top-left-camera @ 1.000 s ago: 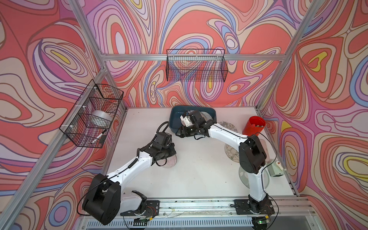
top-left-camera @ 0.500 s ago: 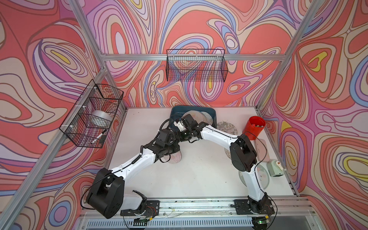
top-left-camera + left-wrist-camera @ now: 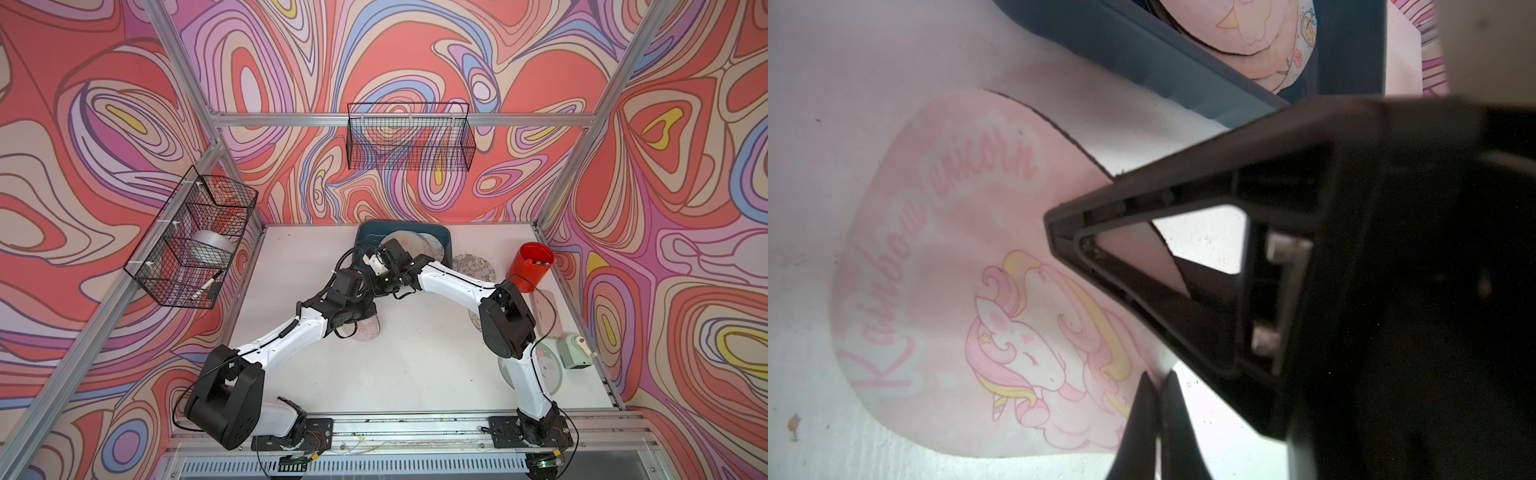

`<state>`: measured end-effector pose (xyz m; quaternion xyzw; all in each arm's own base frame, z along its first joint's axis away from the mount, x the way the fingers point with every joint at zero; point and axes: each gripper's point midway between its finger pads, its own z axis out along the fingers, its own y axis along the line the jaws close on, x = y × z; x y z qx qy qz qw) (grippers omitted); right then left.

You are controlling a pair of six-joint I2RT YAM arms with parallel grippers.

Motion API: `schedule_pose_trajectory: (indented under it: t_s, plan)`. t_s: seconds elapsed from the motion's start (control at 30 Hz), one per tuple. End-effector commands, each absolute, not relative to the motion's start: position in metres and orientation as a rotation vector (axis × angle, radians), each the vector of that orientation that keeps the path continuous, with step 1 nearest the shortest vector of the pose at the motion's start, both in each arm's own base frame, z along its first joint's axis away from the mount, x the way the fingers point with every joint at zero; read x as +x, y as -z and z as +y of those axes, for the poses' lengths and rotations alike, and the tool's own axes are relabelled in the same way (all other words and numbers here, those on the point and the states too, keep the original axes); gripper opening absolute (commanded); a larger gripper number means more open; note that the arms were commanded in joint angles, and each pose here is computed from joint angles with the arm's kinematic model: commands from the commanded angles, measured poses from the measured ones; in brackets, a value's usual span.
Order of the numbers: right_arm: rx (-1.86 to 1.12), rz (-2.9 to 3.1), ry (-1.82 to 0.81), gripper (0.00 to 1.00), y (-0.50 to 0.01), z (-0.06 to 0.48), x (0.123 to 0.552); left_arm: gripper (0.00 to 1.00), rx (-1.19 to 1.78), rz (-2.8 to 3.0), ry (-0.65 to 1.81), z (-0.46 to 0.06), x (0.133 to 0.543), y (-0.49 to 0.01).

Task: Put the coasters into the storage box
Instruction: Pick up the coaster from the center of the board.

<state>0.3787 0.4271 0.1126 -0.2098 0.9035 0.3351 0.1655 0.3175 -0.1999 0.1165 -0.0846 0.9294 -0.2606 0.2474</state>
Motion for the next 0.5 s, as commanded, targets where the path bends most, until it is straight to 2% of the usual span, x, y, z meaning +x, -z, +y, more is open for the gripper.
schedule_pose_trajectory:
  t_s: [0.0, 0.1, 0.2, 0.23, 0.27, 0.33, 0.4, 0.47]
  plan:
    - [-0.595, 2.535, -0.931, 0.0, -0.124, 0.431, 0.387, 0.06, -0.212, 2.494, 0.689, -0.199, 0.323, -0.124]
    - [-0.592, 2.52, -0.911, 0.0, -0.129, 0.43, 0.391, 0.25, -0.208, 2.489, 0.674, -0.197, 0.323, -0.126]
    - [-0.594, 2.498, -0.888, 0.0, -0.137, 0.431, 0.397, 0.48, -0.204, 2.481, 0.669, -0.195, 0.323, -0.128]
    - [-0.595, 2.49, -0.878, 0.0, -0.139, 0.431, 0.399, 0.57, -0.204, 2.478, 0.668, -0.195, 0.322, -0.129]
    - [-0.597, 2.479, -0.864, 0.0, -0.143, 0.43, 0.402, 0.7, -0.201, 2.478, 0.667, -0.195, 0.322, -0.129]
    - [-0.596, 2.458, -0.833, 0.0, -0.149, 0.429, 0.408, 0.86, -0.206, 2.474, 0.667, -0.193, 0.321, -0.13]
    - [-0.593, 2.432, -0.805, 0.0, -0.157, 0.426, 0.416, 0.96, -0.203, 2.465, 0.666, -0.192, 0.319, -0.131]
    - [-0.58, 2.4, -0.784, 0.0, -0.169, 0.422, 0.427, 1.0, -0.205, 2.453, 0.662, -0.19, 0.319, -0.132]
